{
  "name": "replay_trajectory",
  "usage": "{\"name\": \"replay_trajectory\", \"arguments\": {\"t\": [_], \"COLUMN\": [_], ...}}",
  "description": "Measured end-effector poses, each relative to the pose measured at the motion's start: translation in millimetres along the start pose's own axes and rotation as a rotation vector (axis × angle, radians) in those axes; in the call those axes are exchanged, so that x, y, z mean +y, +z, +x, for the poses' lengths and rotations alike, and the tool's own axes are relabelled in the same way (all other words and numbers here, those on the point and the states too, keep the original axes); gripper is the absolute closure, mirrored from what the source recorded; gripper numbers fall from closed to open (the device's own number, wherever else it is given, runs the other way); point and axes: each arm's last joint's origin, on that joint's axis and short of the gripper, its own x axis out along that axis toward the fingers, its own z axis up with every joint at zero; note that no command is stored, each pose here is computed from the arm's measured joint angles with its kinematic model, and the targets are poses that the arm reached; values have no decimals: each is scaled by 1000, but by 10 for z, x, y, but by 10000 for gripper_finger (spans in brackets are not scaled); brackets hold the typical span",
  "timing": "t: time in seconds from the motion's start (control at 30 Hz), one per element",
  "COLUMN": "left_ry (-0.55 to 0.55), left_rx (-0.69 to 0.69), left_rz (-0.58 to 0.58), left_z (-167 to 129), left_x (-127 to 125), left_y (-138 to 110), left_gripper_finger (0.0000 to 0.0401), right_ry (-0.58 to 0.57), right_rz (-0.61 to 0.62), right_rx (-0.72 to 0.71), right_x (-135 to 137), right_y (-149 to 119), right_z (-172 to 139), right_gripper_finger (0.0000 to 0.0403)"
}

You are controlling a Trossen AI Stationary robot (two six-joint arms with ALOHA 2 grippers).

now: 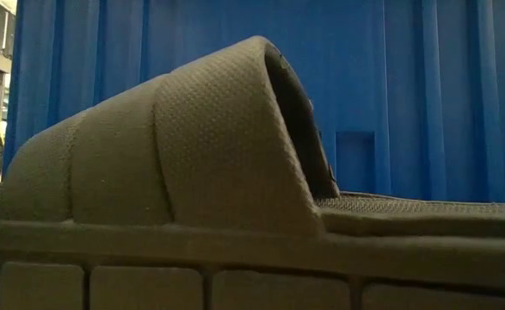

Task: Pick and place slides into bin
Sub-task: Put the black slipper into the blue bin

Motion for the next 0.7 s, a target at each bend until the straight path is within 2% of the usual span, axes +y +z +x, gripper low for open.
{"name": "replay_trajectory", "arguments": {"t": [0.17,0.33,0.53,0.7], "left_ry": [80,70,132,164], "left_rx": [13,20,69,44], "left_rz": [-13,-29,-45,-38], "left_z": [132,318,526,594], "left_x": [103,134,259,306], "left_y": [-12,-3,-27,-21], "left_gripper_finger": [356,356,356,356], "right_ry": [7,19,29,30], "right_rz": [-6,-3,4,4], "right_rx": [-8,-22,-33,-33], "right_x": [2,5,8,9], "right_y": [2,6,9,8], "right_z": [0,-1,-2,-2], "right_gripper_finger": [208,208,208,208]}}
